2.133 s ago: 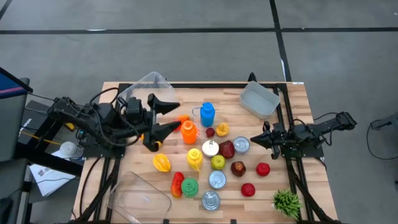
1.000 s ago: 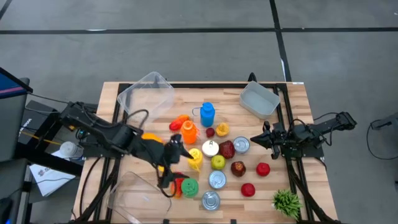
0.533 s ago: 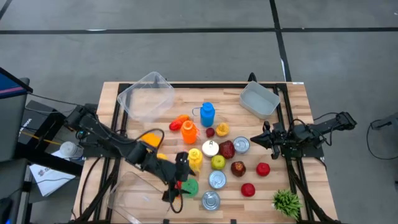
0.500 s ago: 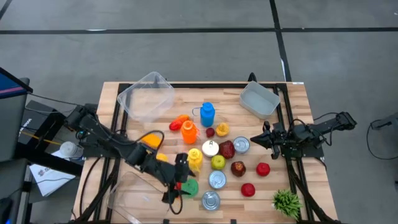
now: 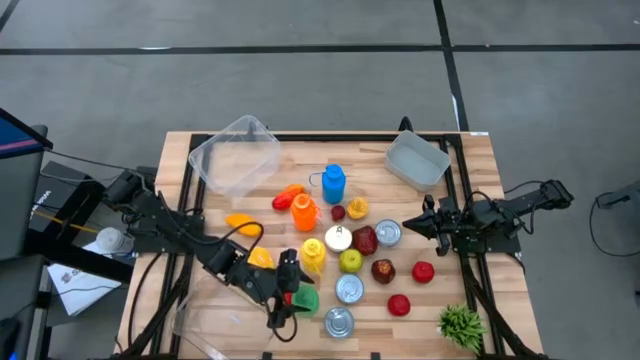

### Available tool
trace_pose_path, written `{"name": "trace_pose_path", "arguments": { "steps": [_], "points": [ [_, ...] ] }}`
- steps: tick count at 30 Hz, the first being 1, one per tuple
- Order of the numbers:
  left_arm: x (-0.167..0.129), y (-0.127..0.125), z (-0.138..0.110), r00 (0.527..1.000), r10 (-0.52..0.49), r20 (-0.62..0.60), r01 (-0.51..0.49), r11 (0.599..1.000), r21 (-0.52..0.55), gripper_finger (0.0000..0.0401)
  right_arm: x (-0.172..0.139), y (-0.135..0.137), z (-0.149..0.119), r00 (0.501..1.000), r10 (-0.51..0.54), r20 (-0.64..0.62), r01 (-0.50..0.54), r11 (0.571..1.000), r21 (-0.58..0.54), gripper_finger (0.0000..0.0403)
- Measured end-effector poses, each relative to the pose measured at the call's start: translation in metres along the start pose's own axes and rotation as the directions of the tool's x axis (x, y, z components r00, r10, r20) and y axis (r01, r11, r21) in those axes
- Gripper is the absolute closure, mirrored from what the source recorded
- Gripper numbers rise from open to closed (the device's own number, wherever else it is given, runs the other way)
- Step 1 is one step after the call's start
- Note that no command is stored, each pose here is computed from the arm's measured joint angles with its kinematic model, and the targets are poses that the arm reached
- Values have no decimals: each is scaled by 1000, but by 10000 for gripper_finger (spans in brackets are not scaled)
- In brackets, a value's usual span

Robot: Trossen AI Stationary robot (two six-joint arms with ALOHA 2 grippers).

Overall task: Pick & Place Food Item
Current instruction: Put the green water bottle into the transparent bin

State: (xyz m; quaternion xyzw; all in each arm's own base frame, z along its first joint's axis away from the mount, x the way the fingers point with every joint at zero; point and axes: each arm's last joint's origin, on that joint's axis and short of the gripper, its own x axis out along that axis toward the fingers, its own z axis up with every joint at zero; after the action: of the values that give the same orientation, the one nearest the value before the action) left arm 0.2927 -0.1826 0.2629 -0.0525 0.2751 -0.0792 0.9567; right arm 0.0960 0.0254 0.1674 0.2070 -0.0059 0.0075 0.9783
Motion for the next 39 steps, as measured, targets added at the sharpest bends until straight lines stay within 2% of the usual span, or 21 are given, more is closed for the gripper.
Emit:
{"name": "trace_pose_path", "arguments": {
  "steps": [10,33,39],
  "points": [
    [-1,-3,0,1000,-8,14,8,1000,2,149,0,0,0,1000,-1,0,1,1000,0,403],
    [-2,-4,-2,1000,13,-3,-13,999,43,350,0,0,0,1000,-1,1,1,1000,-2,403],
    [-2,-2,2,1000,4,28,-6,998,69,353,0,0,0,1000,-1,1,1,1000,-3,403]
  ]
}}
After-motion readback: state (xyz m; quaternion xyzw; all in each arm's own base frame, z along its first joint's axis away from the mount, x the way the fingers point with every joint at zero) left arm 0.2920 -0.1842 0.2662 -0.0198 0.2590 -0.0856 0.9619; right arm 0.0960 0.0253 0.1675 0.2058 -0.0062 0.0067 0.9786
